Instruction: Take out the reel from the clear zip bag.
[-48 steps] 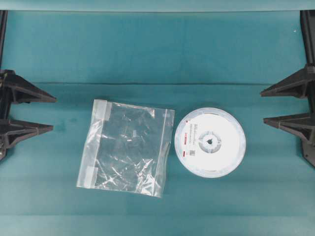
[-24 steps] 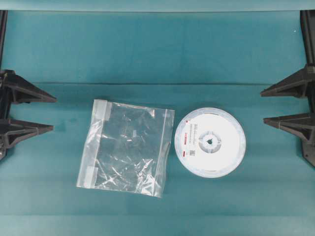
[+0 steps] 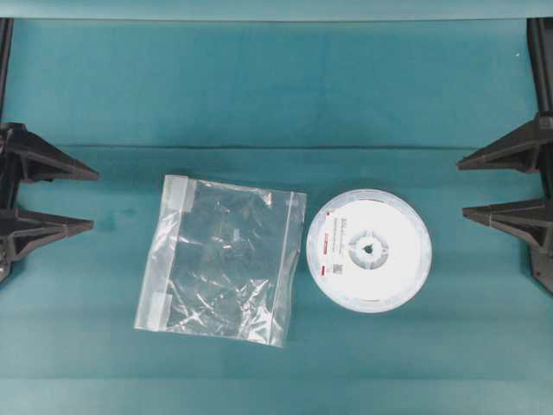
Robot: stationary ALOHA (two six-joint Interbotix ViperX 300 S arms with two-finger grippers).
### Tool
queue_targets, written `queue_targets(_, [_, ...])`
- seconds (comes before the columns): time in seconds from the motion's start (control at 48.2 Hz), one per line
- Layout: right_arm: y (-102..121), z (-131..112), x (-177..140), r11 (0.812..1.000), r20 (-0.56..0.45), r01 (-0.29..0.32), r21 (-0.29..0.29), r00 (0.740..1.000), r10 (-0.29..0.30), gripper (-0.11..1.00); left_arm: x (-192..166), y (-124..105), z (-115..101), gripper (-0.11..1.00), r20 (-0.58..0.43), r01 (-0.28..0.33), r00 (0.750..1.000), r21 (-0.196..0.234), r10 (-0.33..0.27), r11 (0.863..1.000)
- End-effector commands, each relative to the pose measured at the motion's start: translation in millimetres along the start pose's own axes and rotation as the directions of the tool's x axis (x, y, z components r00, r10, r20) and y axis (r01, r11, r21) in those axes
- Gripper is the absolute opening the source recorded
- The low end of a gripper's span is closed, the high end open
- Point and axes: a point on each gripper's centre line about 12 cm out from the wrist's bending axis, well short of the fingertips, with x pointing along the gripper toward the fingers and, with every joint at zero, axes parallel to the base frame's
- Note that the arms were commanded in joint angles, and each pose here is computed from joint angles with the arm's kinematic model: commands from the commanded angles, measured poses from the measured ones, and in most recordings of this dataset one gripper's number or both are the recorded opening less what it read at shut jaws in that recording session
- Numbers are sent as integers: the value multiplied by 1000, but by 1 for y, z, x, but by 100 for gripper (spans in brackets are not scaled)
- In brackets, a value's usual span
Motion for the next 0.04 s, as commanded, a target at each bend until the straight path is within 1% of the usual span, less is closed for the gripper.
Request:
queue_targets(0.0, [0, 3, 1, 1000, 8, 0, -13, 1000, 0, 92, 0, -2, 8, 87, 20, 7, 1000, 7, -8, 1000])
queue_targets(0.021, [1, 3, 1, 1000, 6, -1, -14, 1000, 1, 92, 0, -3, 9, 87, 23, 8, 1000, 7, -8, 1000])
